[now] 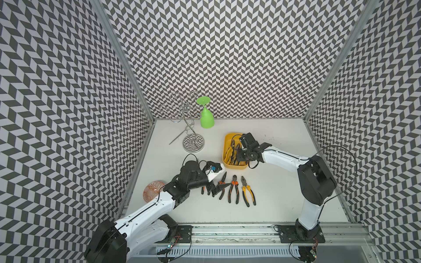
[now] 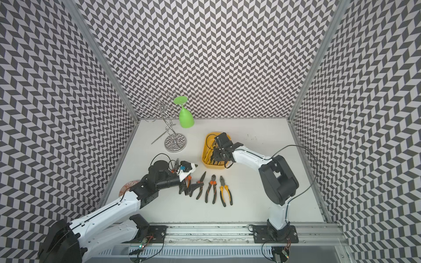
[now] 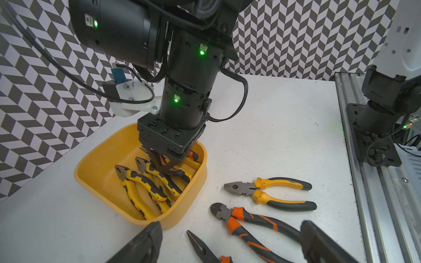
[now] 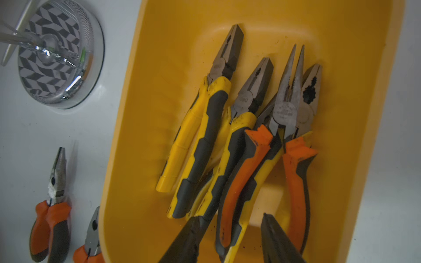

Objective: Take the pliers out of the storage box
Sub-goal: Pick up the pliers from the storage box.

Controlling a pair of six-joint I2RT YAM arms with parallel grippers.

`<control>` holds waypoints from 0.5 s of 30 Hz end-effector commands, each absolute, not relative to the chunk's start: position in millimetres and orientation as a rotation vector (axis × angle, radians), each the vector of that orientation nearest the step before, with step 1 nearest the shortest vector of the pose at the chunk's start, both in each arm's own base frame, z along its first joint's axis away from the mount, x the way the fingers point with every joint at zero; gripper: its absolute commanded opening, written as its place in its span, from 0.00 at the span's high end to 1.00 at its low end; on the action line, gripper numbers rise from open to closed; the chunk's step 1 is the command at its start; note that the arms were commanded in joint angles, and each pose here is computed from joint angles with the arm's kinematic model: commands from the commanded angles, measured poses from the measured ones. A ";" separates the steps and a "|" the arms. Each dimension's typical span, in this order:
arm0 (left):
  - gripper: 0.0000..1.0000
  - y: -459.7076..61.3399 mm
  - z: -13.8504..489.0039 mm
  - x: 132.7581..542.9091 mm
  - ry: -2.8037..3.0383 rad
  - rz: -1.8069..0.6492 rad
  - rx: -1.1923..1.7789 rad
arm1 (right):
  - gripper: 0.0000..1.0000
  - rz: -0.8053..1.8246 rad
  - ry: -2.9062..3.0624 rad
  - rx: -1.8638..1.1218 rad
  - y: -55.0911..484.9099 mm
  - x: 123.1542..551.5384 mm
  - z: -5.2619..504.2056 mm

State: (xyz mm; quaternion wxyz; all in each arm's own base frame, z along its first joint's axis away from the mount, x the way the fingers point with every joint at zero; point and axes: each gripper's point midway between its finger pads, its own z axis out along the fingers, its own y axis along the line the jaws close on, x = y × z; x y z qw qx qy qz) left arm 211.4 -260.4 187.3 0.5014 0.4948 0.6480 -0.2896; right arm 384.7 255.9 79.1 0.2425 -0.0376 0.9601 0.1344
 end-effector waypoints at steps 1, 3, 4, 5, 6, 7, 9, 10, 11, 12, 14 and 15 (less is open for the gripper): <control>0.02 -262.5 196.8 213.3 1.524 -0.703 1.202 | 0.56 0.360 2.644 -0.123 257.8 385.3 69.0; 0.02 -262.0 197.8 214.3 1.524 -0.700 1.199 | 0.59 0.350 2.661 -0.131 257.8 384.8 62.4; 0.02 -261.6 197.1 214.5 1.527 -0.699 1.198 | 0.60 0.342 2.670 -0.138 257.9 384.0 58.9; 0.02 -261.4 197.0 214.3 1.528 -0.699 1.198 | 0.61 0.334 2.677 -0.146 257.7 383.8 56.4; 0.02 -260.8 196.8 214.5 1.529 -0.697 1.197 | 0.63 0.327 2.684 -0.155 257.6 383.5 54.1; 0.02 -260.4 196.6 214.6 1.530 -0.696 1.196 | 0.65 0.320 2.690 -0.164 257.8 383.5 51.4; 0.02 -260.0 197.1 215.0 1.530 -0.693 1.193 | 0.67 0.297 2.698 -0.169 255.8 384.2 46.5; 0.02 -260.0 197.1 215.0 1.529 -0.693 1.194 | 0.69 0.287 2.704 -0.170 255.1 384.2 44.9; 0.02 -259.8 197.0 215.3 1.532 -0.693 1.191 | 0.72 0.281 2.701 -0.165 254.5 385.2 45.6; 0.02 -259.7 196.8 215.5 1.533 -0.692 1.190 | 0.75 0.280 2.693 -0.161 254.1 386.2 47.9; 0.02 -259.5 196.9 216.1 1.538 -0.693 1.183 | 0.81 0.291 2.670 -0.155 253.9 387.2 54.9; 0.02 -259.4 196.4 216.3 1.542 -0.694 1.181 | 0.85 0.297 2.655 -0.154 254.3 388.5 60.2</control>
